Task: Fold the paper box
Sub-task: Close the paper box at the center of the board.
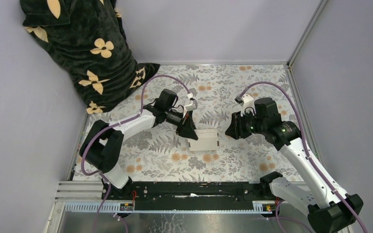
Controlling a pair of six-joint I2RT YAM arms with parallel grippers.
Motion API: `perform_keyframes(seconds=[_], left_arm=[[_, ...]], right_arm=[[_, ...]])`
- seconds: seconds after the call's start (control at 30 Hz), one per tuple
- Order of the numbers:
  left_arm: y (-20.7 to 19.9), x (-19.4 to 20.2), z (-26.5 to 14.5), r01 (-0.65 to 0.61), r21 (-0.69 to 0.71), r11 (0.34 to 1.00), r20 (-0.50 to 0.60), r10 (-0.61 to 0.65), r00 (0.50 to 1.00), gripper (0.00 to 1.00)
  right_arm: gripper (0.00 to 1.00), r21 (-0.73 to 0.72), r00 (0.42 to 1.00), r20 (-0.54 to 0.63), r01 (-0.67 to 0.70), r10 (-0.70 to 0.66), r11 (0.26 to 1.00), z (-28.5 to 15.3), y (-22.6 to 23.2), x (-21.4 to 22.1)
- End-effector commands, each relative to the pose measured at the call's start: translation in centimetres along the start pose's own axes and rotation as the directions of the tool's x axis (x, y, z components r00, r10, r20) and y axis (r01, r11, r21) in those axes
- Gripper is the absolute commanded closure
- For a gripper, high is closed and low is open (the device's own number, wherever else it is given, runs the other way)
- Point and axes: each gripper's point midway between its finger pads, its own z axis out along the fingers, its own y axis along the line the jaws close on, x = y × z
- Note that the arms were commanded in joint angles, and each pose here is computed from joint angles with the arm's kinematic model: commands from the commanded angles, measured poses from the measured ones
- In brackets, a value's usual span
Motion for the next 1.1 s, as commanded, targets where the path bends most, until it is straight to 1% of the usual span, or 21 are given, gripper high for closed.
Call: perform_keyframes(seconds=[0.0,0.1,0.27,0.4,0.53,0.6,1.07], left_arm=[[-1.8,-1.7,-0.5,-0.097,0.072,0.993,0.041,0.094,0.995,0.67],[-2.3,-1.8,-0.6,-0.108,0.085,0.990,0.048,0.105,0.993,0.67],[-3.3,-2.2,-0.8,-0.130,0.115,0.985,0.064,0.123,0.990,0.67],[-3.5,-2.1,-0.8,-0.132,0.133,0.982,0.068,0.124,0.990,0.66],[-3.5,-2.0,-0.7,-0.128,0.147,0.981,0.069,0.119,0.990,0.66],[-3.4,-2.0,-0.7,-0.123,0.149,0.981,0.068,0.114,0.991,0.66],[-2.9,-1.7,-0.4,-0.105,0.161,0.981,0.063,0.096,0.993,0.66]], right_arm=[[0.58,-0.053,0.995,0.045,0.087,-0.084,0.995,-1.6,1.6,-1.6],[0.57,-0.025,0.995,0.046,0.091,-0.090,0.996,-1.3,1.0,-1.7],[0.55,-0.049,0.995,0.039,0.094,-0.092,0.994,-0.8,1.2,-1.9],[0.55,-0.075,0.993,0.038,0.111,-0.108,0.991,-0.7,1.9,-2.0],[0.58,-0.090,0.992,0.036,0.124,-0.121,0.988,-0.7,2.4,-2.1],[0.60,-0.113,0.986,0.051,0.163,-0.158,0.980,-0.8,2.9,-2.3],[0.59,-0.164,0.974,0.094,0.220,-0.207,0.962,-1.3,4.4,-2.6]])
